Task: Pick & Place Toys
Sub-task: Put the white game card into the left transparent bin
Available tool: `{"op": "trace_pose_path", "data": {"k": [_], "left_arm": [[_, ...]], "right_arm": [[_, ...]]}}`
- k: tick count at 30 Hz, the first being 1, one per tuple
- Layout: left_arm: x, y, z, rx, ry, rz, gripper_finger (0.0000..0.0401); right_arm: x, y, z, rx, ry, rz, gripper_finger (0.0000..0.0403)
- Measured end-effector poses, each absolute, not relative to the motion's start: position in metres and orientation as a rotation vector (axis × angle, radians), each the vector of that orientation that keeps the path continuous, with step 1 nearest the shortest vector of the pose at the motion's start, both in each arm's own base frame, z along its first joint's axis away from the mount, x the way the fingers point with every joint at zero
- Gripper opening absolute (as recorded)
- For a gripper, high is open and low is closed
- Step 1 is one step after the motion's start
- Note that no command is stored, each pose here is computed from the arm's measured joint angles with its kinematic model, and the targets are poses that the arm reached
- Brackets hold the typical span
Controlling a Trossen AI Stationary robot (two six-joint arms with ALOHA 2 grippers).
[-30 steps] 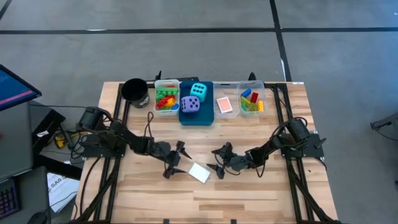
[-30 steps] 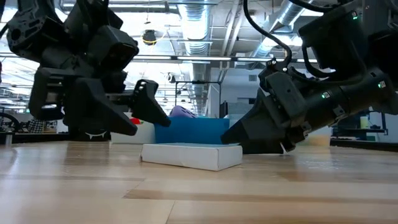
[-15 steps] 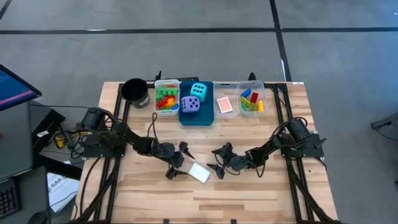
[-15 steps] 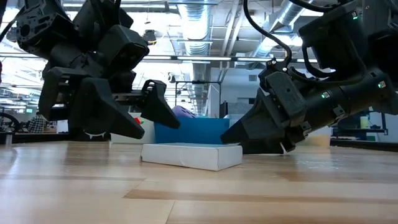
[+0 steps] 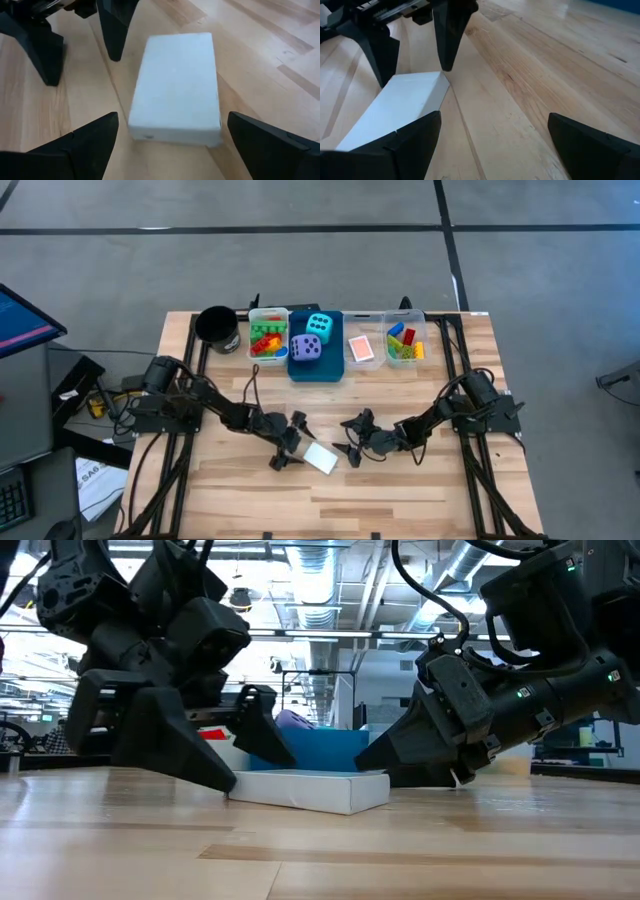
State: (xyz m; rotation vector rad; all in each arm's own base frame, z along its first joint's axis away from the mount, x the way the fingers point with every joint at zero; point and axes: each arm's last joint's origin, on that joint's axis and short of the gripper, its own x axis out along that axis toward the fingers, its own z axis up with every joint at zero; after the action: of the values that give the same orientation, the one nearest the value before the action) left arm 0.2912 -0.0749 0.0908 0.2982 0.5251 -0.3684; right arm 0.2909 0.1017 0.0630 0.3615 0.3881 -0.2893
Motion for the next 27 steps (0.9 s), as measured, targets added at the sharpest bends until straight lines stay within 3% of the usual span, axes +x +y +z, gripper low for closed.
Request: {"op": "trace_pose_path", "data": {"k": [14, 27], "left_arm": [[0.305, -0.079, 0.085, 0.283, 0.551, -0.416, 0.0363], [0.304, -0.078, 0.084, 0.262, 0.567, -0.415, 0.0265]], "right_arm": [[0.291, 0.102, 0.063, 0.362, 0.388, -0.289, 0.0363], [0.291, 0.102, 0.063, 0.363, 0.387, -0.289, 0.0363]]}}
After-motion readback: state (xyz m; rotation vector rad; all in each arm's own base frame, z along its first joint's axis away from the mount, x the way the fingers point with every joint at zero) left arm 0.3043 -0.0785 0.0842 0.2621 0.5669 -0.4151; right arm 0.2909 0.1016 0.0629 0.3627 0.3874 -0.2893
